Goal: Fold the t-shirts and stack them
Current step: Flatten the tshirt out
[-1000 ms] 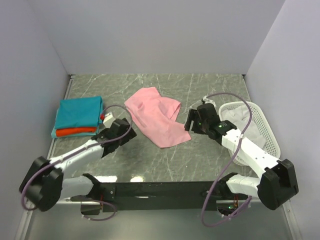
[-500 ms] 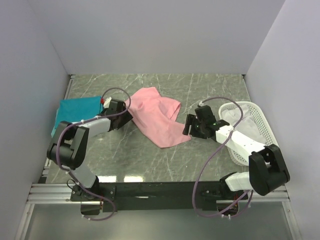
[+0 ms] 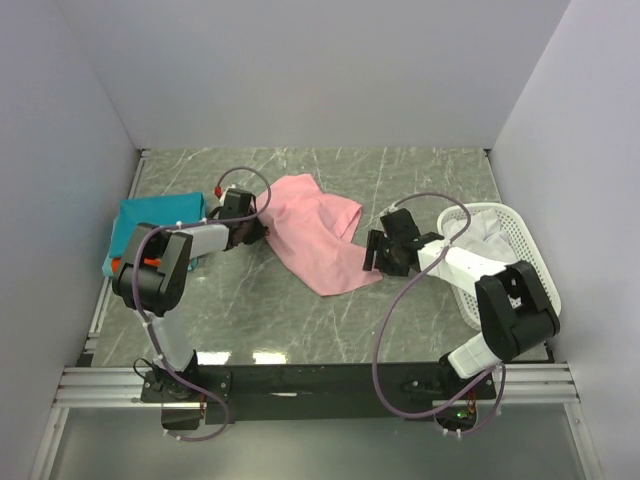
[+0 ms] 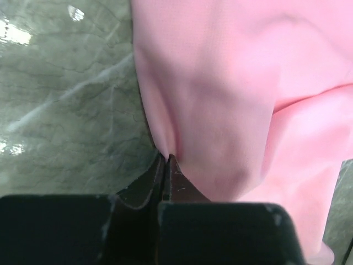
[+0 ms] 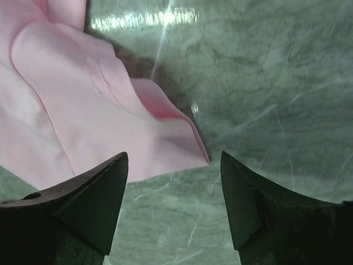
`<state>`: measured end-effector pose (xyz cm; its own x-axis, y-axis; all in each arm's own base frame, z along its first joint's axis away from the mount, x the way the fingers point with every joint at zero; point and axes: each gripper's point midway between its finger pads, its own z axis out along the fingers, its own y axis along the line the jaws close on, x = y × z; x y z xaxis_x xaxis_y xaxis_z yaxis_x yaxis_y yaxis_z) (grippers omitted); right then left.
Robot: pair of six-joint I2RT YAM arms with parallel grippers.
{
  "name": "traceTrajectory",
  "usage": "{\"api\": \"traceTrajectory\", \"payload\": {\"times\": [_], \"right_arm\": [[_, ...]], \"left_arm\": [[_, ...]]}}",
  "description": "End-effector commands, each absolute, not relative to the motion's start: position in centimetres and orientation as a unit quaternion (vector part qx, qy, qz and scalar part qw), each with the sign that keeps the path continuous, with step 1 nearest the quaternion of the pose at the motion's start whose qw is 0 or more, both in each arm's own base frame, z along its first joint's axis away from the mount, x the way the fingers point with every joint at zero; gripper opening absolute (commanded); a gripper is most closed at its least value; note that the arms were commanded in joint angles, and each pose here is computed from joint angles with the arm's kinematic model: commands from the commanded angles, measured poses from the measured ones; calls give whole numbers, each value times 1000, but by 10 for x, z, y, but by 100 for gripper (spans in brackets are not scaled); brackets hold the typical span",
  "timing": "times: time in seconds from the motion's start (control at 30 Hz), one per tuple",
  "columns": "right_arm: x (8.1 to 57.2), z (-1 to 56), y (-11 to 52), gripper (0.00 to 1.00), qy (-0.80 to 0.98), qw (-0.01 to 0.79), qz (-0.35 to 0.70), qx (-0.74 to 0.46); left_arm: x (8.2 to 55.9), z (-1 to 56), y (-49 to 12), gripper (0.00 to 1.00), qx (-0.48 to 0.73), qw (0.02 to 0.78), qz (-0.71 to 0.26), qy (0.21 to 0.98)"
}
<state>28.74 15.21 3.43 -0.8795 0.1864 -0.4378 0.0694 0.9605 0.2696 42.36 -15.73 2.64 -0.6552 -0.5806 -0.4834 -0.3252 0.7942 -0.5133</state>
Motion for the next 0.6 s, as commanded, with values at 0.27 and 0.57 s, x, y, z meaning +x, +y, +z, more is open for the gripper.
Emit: {"api": "traceTrajectory", "payload": {"times": [0.27, 0.57], "right_arm": [[340, 51, 164, 74, 952, 285, 114, 14], [337, 27, 173, 47, 961, 245, 125, 3]], "left_arm": [[410, 64, -160, 1, -214, 375, -235, 871], [388, 79, -160, 1, -196, 390, -256, 863]]}}
